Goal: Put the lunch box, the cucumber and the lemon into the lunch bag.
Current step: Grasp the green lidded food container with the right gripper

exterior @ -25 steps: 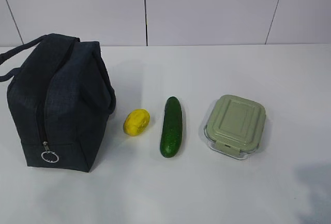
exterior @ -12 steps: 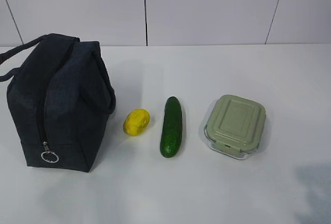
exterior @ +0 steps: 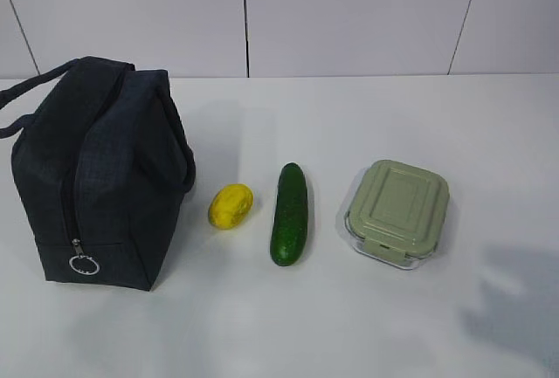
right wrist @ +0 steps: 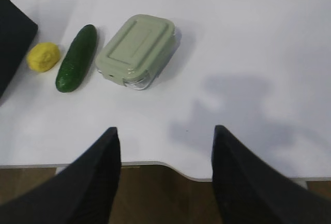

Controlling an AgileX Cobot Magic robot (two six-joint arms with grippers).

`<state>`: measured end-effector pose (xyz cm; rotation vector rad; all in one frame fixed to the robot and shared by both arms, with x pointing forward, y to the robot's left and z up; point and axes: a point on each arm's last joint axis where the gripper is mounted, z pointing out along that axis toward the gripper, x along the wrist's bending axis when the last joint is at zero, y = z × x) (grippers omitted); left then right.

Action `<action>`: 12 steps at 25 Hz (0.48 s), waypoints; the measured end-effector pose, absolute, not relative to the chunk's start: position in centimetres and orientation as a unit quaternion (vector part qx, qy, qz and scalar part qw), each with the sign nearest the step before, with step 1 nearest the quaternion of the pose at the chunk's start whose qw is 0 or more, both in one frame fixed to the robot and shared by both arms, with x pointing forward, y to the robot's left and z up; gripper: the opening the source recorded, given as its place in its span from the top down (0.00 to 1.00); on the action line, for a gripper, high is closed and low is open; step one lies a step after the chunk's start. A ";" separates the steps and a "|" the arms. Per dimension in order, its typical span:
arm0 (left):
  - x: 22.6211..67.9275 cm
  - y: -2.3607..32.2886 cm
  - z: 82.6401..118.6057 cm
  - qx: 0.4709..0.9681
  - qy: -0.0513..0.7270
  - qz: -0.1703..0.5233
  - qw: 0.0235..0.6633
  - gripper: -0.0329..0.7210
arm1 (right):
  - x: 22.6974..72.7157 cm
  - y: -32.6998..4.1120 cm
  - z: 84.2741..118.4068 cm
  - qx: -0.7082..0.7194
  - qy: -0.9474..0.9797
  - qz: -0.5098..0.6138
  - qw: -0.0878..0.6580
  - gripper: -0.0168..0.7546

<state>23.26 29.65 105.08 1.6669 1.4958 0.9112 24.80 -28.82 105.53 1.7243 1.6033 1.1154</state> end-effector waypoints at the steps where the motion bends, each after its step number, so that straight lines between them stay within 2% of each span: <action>1: 23.3 29.6 105.1 0.645 0.579 0.352 0.354 0.53 | 25.6 -28.6 105.7 0.644 0.592 0.416 0.248 0.43; 5: 23.3 29.6 105.1 0.645 0.579 0.352 0.354 0.53 | 29.0 -27.6 106.0 0.670 0.583 0.424 0.177 0.43; 12: 23.3 29.6 105.1 0.645 0.579 0.352 0.354 0.53 | 33.9 -26.9 105.3 0.713 0.555 0.414 0.110 0.43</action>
